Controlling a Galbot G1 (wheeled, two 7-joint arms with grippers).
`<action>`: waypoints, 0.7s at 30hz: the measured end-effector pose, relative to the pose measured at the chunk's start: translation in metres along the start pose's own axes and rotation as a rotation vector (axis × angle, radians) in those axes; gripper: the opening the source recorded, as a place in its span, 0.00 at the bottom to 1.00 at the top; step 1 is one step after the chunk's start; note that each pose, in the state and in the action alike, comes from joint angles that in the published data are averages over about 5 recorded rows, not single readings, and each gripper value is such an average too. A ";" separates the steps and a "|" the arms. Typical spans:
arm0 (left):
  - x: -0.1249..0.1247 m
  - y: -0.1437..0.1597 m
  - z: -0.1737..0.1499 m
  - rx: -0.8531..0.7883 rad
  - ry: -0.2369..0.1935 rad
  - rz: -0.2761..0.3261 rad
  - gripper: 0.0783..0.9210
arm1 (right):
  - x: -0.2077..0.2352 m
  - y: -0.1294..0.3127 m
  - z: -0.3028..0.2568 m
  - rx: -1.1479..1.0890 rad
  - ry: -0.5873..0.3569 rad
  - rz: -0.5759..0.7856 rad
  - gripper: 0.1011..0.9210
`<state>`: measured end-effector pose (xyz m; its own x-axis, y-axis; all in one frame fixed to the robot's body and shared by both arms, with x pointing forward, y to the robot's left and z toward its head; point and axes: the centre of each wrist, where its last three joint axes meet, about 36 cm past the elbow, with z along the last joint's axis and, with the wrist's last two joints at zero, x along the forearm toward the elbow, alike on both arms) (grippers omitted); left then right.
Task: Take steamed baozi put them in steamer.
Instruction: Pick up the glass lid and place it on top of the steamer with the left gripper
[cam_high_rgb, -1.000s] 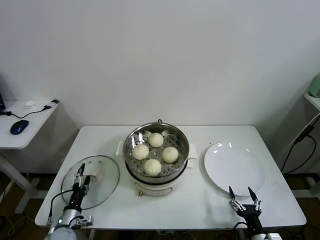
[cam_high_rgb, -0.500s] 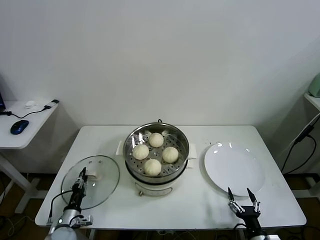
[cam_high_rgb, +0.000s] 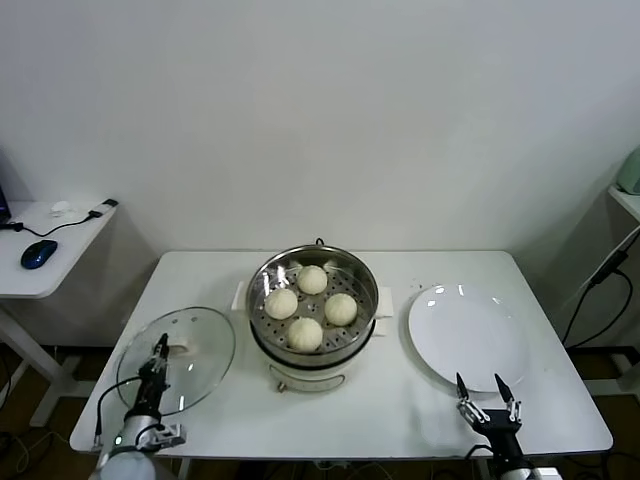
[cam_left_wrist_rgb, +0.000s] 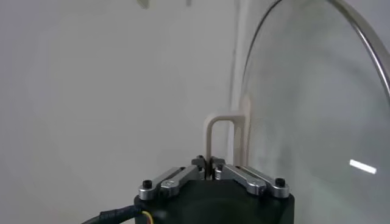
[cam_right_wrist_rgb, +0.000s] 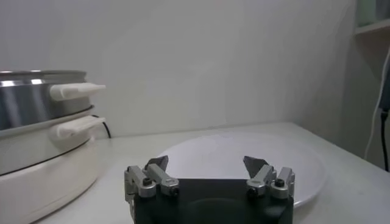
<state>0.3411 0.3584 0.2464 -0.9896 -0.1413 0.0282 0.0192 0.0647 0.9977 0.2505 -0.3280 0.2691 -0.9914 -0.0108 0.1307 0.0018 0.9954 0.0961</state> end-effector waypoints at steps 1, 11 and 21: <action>0.000 0.006 0.000 0.003 0.008 -0.005 0.07 | 0.000 0.000 -0.001 0.002 0.000 0.002 0.88; -0.016 0.098 -0.012 0.009 0.112 -0.049 0.07 | -0.005 0.008 -0.014 0.046 0.025 0.036 0.88; -0.018 0.167 -0.081 0.029 0.092 -0.097 0.07 | -0.011 0.018 -0.021 0.104 0.042 0.044 0.88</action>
<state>0.3739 0.2917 0.4176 -0.9692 -0.2385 -0.0617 -0.0816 0.0746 0.9939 0.2646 -0.3124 0.2902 -0.9842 0.0309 0.1742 0.0290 0.9995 -0.0132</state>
